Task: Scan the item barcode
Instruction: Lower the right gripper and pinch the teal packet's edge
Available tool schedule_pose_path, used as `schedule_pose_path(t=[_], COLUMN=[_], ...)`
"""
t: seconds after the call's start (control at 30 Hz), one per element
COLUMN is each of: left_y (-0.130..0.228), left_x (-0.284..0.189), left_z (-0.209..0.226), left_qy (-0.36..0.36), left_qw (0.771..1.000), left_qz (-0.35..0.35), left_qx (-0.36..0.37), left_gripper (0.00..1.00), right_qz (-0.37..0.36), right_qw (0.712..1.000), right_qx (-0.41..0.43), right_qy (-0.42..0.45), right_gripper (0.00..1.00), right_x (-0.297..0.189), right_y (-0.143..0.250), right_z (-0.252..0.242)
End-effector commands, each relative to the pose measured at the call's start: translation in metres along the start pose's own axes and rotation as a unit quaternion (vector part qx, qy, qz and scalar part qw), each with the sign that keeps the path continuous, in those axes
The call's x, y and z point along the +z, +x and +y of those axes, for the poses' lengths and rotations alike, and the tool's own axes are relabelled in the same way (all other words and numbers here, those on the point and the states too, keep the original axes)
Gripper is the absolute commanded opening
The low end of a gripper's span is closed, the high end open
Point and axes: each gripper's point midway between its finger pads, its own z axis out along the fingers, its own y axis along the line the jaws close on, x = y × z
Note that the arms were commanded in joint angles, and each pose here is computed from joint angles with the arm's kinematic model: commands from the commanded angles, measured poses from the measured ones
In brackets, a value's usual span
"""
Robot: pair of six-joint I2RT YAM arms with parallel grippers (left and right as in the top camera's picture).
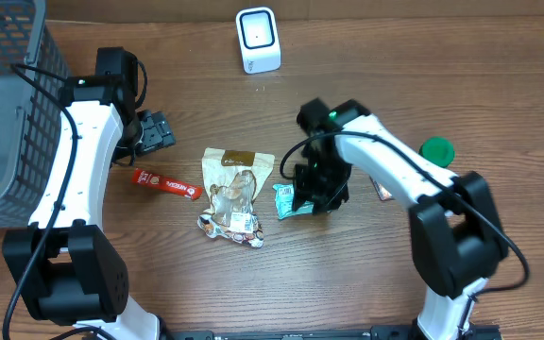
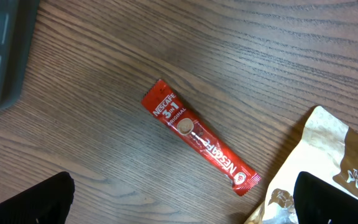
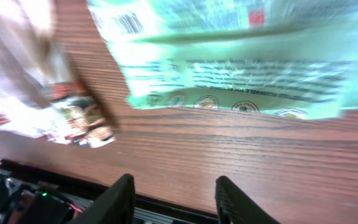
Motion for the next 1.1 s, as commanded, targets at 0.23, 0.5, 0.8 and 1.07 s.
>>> schedule_pose_path(t=[0.23, 0.5, 0.8, 1.07], left_y=[-0.003, -0.004, -0.004, -0.003], left_x=[-0.004, -0.004, -0.004, -0.004], left_z=[-0.002, -0.002, -0.002, -0.003], left_qy=[-0.001, -0.001, -0.001, -0.001], left_qw=[1.0, 1.0, 1.0, 1.0], left_qz=[-0.009, -0.009, -0.009, -0.009], left_qx=[0.0, -0.001, 0.0, 0.001], left_gripper=[1.0, 1.0, 1.0, 1.0], right_qz=[-0.105, -0.11, -0.154, -0.195], right_qw=[0.992, 0.992, 0.987, 0.981], right_qx=[0.023, 0.022, 0.009, 0.011], right_qy=[0.063, 0.058, 0.036, 0.014], right_gripper=[0.64, 0.65, 0.81, 1.0], right_x=[-0.031, -0.013, -0.018, -0.024], right_y=[-0.038, -0.043, -0.065, -0.084], right_z=[-0.047, -0.053, -0.043, -0.032])
